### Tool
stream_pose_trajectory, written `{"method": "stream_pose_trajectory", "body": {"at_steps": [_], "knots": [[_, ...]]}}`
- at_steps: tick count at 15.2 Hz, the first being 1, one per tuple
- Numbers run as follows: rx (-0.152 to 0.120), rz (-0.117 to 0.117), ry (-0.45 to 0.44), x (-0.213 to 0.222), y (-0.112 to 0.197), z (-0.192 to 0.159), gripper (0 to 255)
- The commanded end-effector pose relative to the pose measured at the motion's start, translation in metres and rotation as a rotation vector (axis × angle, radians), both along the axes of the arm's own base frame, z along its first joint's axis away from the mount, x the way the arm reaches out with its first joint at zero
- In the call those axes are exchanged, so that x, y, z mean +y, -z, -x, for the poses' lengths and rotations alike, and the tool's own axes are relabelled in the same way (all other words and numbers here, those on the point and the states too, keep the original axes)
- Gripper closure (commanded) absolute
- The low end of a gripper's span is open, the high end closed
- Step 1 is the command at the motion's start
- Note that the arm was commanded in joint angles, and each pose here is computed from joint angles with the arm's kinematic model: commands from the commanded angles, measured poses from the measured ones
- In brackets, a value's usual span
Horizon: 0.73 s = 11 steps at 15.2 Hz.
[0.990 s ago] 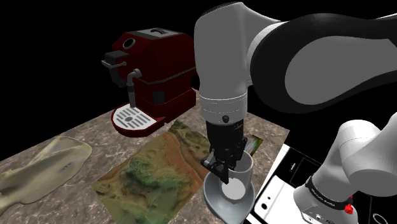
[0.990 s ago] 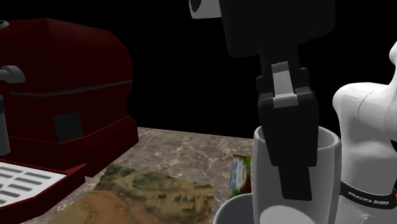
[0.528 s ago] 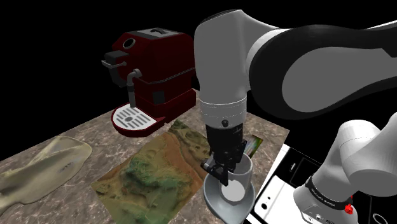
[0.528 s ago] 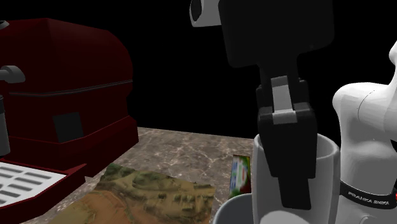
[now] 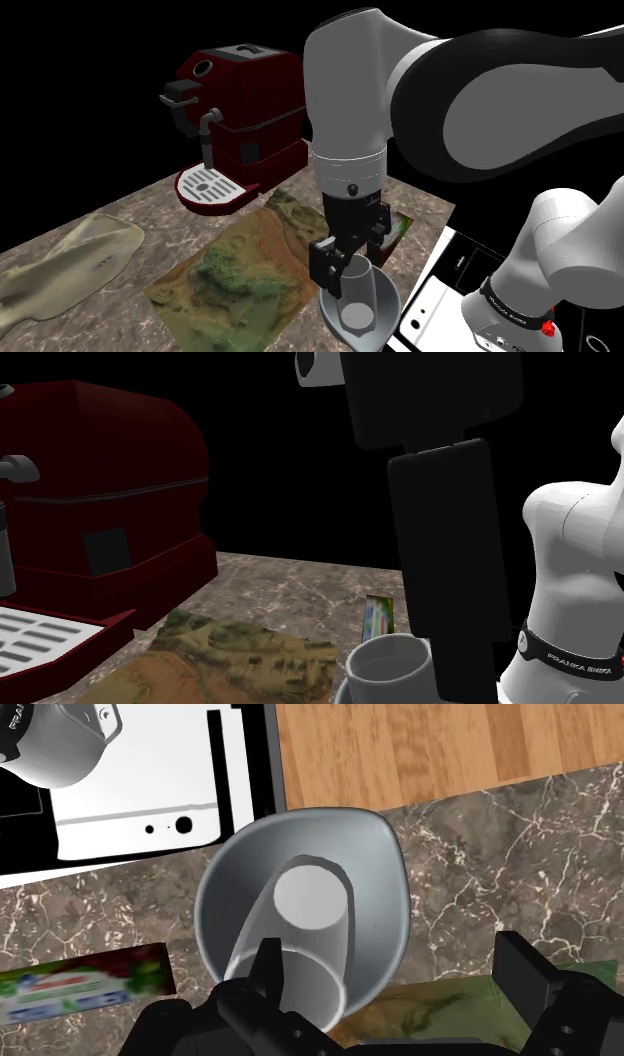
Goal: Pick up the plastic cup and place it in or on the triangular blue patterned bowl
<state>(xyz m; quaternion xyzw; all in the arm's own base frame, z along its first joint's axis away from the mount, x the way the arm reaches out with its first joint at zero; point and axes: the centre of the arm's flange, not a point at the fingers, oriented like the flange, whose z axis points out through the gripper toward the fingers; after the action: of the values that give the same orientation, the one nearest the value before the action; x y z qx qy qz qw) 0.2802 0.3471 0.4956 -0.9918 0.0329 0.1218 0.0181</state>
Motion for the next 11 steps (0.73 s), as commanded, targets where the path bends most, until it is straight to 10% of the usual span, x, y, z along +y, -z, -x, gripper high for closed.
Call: {"method": "stream_pose_trajectory", "body": {"at_steps": [1,11], "knots": [[0.000,0.000,0.000,-0.002,-0.021,-0.005,0],[0.000,0.000,0.000,-0.003,-0.044,-0.010,0]]}}
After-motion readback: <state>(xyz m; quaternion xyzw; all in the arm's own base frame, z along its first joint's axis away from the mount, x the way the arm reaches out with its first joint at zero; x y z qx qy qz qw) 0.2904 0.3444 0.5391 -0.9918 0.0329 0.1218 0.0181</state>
